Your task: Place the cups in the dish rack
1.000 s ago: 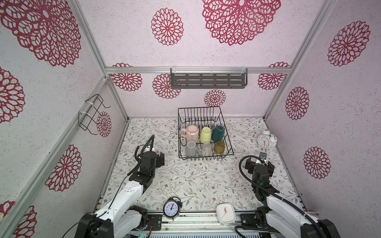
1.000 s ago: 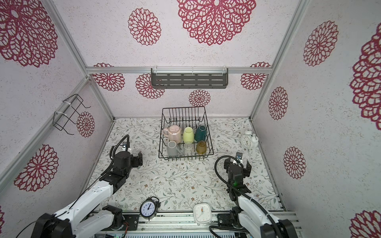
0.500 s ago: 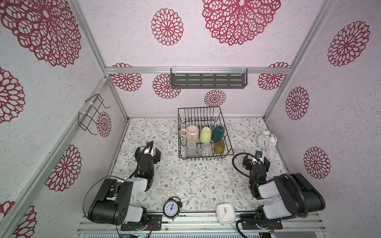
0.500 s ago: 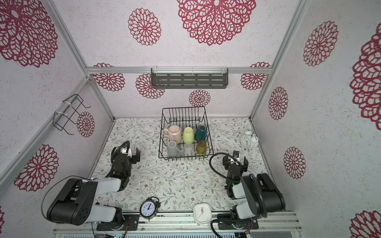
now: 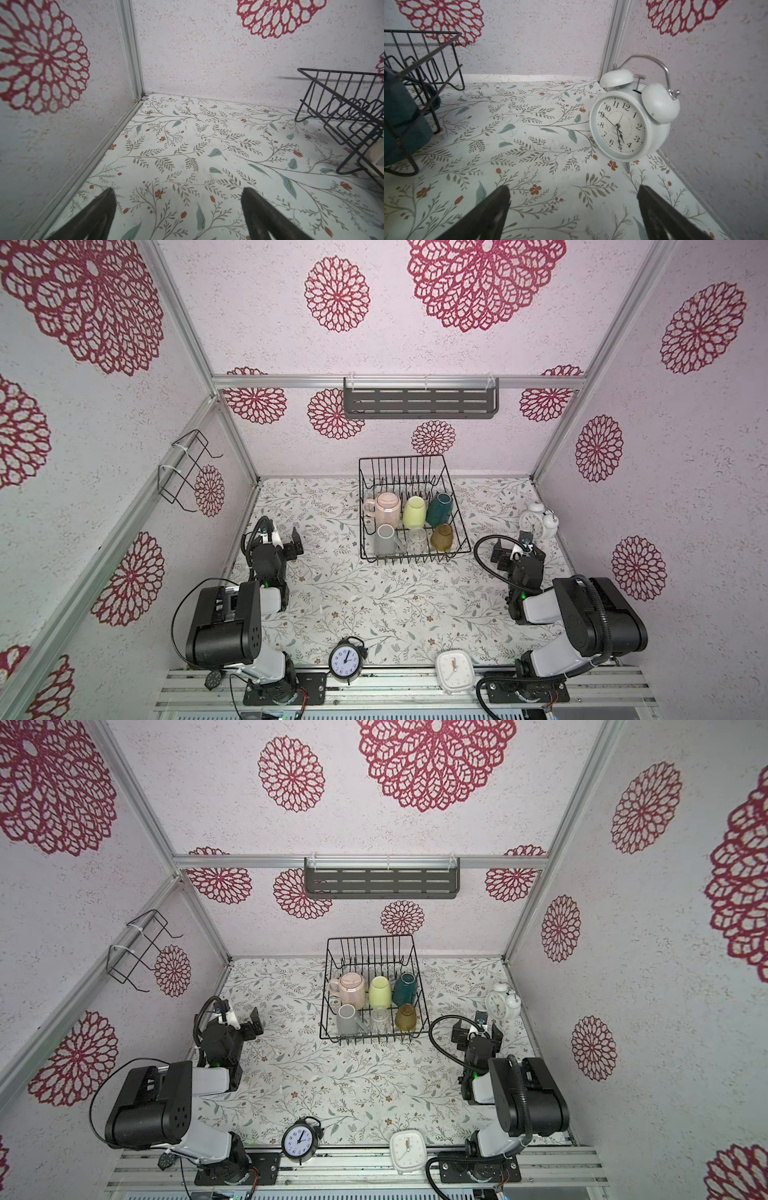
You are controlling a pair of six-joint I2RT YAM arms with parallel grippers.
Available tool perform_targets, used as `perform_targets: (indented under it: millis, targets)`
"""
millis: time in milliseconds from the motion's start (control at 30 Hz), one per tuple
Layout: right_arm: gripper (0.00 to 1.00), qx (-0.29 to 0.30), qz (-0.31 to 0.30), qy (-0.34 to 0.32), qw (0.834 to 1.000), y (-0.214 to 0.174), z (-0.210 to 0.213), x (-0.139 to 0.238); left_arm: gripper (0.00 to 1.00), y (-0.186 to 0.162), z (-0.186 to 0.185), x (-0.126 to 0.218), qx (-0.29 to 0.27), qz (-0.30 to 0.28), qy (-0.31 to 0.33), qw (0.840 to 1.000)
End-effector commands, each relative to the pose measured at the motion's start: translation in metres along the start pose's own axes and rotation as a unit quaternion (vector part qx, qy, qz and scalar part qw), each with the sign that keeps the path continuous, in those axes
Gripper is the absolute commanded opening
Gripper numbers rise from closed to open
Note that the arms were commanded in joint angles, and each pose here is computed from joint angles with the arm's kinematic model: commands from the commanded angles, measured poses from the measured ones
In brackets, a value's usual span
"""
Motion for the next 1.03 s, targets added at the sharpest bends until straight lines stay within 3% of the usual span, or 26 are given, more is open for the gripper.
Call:
perform_targets:
  millis: [0,1000]
  targets:
    - [0.99,-0.018,-0.005,0.011,1.0,0.0071,0.0022,-0.0007,0.97,-0.002,-0.0063,-0.0036,0.006,0.016,-0.029,0.999]
    - [0.99,-0.018,-0.005,0.01,1.0,0.0071,0.0017,-0.0007,0.97,-0.0021,-0.0031,-0.0049,0.013,0.022,-0.015,1.0]
Point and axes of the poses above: each gripper's point midway between its finger pads, its own x axis back along the fingers, its own z axis along the line the jaws close on, y = z × x, the point moved 6 cm from there along x, back along the fingers, and after that the axes turned 5 degrees about -x, right-handed, at the moved point
